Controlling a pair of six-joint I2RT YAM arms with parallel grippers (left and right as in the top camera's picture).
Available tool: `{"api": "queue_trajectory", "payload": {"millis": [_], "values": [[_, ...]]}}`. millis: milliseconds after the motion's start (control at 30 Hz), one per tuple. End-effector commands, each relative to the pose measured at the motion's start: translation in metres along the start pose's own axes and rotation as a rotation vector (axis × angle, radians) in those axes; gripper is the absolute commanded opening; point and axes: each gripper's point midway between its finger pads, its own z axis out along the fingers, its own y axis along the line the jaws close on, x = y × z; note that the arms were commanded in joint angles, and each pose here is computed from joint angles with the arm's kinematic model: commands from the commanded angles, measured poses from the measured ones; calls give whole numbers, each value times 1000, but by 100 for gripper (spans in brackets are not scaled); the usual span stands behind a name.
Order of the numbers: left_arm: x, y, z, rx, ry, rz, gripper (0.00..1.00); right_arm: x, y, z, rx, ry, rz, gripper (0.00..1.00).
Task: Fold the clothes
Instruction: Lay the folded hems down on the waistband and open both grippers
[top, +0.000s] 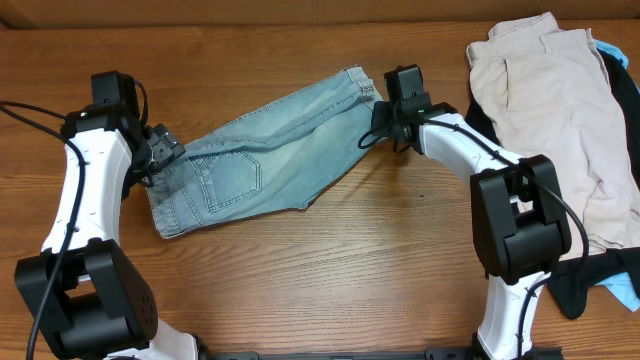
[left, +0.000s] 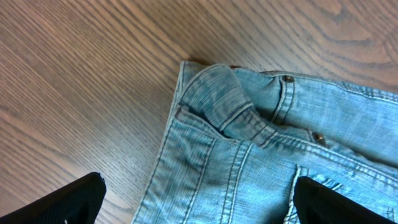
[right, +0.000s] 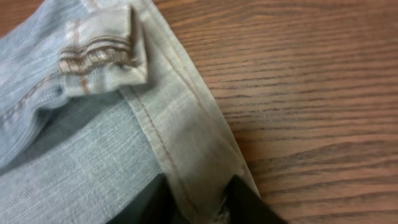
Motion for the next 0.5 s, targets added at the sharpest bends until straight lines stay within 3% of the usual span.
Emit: {"api": "queue_trajectory", "payload": {"millis": [0,267,467], "values": [[-3,-1,-7,15,-2,13,100,16,-11,18,41,37,4,25],[3,2,-7,0,22,17,100,29,-27,19,121,81,-4,20],[7,5,-7,-10,39,20,100,83,-67,0,284,310,21,20]]}}
